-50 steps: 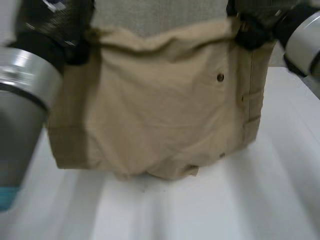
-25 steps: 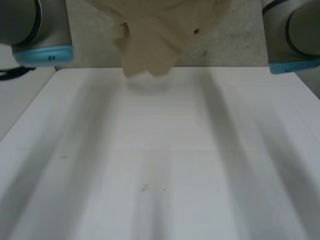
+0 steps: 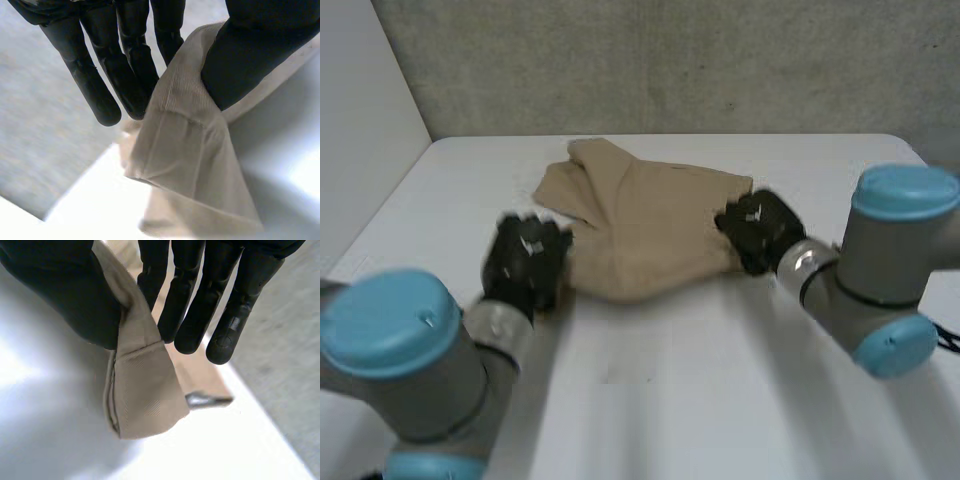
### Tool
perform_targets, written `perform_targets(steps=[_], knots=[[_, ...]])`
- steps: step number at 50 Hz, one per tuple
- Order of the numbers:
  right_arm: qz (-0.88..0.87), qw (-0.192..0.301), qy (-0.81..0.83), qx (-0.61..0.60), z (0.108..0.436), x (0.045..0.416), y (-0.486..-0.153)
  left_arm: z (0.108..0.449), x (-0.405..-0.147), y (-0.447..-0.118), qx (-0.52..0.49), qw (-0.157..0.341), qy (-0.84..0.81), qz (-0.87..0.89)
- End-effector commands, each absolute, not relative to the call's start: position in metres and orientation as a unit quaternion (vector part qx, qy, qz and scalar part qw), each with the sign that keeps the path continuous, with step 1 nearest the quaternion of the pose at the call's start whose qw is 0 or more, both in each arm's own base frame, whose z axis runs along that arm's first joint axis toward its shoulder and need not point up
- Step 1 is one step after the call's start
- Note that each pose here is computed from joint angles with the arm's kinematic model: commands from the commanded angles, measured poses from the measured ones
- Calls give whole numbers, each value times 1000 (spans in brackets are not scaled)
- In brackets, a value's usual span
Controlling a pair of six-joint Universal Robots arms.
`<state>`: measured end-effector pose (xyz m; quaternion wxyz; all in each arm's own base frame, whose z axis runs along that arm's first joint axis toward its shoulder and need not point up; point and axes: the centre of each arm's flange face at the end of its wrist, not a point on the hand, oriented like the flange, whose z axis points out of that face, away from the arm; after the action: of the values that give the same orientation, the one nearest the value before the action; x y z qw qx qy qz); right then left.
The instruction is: Fold the shorts.
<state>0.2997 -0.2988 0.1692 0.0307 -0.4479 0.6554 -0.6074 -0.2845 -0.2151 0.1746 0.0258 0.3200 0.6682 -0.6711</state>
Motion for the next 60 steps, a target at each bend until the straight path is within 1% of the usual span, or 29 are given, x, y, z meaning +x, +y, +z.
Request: perform_targets(steps=[1, 4, 5, 9, 12, 16, 17, 19, 22, 25, 28, 30, 31, 33, 34, 35, 37, 38, 39, 41, 42, 43, 45, 46, 47, 50, 51, 55, 60], knots=[[-544, 15, 693, -473, 162, 282, -268, 169, -278, -182, 359, 34, 694, -623], [-529, 13, 702, -477, 167, 274, -257, 182, -267, -175, 351, 55, 704, -615], [-522, 17, 705, -480, 172, 271, -248, 184, -264, -172, 351, 60, 707, -610], [-503, 13, 709, -494, 184, 261, -227, 193, -251, -155, 375, 80, 717, -582], [-480, 6, 711, -515, 185, 254, -213, 199, -240, -139, 402, 93, 723, -554], [-421, -12, 704, -571, 186, 241, -183, 199, -225, -116, 442, 108, 731, -508], [-390, -17, 699, -599, 186, 233, -167, 198, -221, -107, 461, 110, 730, -492], [-359, -20, 692, -626, 186, 226, -152, 199, -219, -97, 481, 107, 727, -479], [-317, -9, 677, -664, 188, 218, -128, 198, -220, -82, 505, 97, 718, -468], [-314, -3, 673, -670, 187, 218, -123, 196, -224, -75, 521, 94, 709, -466], [-329, 3, 672, -663, 187, 221, -126, 195, -228, -80, 519, 93, 706, -473], [-343, 3, 675, -654, 187, 223, -130, 194, -234, -86, 515, 93, 703, -481], [-356, 0, 677, -644, 187, 225, -137, 192, -246, -98, 506, 92, 696, -501], [-369, -5, 681, -633, 186, 228, -145, 191, -253, -107, 499, 91, 692, -514], [-377, -10, 686, -622, 182, 231, -154, 191, -256, -113, 494, 94, 689, -522], [-381, -14, 688, -617, 180, 232, -159, 190, -262, -128, 484, 103, 683, -538], [-385, -25, 694, -608, 177, 233, -168, 190, -268, -147, 472, 116, 673, -557], [-393, -40, 697, -599, 175, 234, -177, 190, -272, -155, 468, 120, 667, -567], [-401, -50, 696, -594, 175, 234, -182, 189, -279, -171, 460, 131, 652, -589], [-419, -72, 693, -582, 176, 236, -193, 188, -288, -188, 452, 143, 635, -611], [-441, -94, 688, -569, 178, 238, -205, 189, -293, -196, 447, 149, 623, -624], [-453, -103, 683, -563, 180, 239, -210, 190, -304, -210, 440, 159, 601, -648], [-474, -122, 676, -550, 180, 242, -223, 189, -314, -226, 433, 172, 580, -668], [-494, -139, 669, -538, 179, 246, -238, 187, -319, -233, 432, 177, 570, -676], [-502, -144, 667, -532, 178, 248, -243, 183, -329, -249, 426, 182, 551, -694], [-528, -161, 655, -516, 174, 256, -266, 177, -342, -270, 423, 182, 524, -716], [-533, -164, 652, -513, 173, 259, -271, 173, -353, -280, 422, 173, 508, -731], [-560, -178, 638, -497, 168, 270, -297, 162, -376, -305, 417, 163, 481, -753], [-587, -204, 625, -472, 157, 280, -329, 145, -394, -330, 408, 164, 474, -763]])
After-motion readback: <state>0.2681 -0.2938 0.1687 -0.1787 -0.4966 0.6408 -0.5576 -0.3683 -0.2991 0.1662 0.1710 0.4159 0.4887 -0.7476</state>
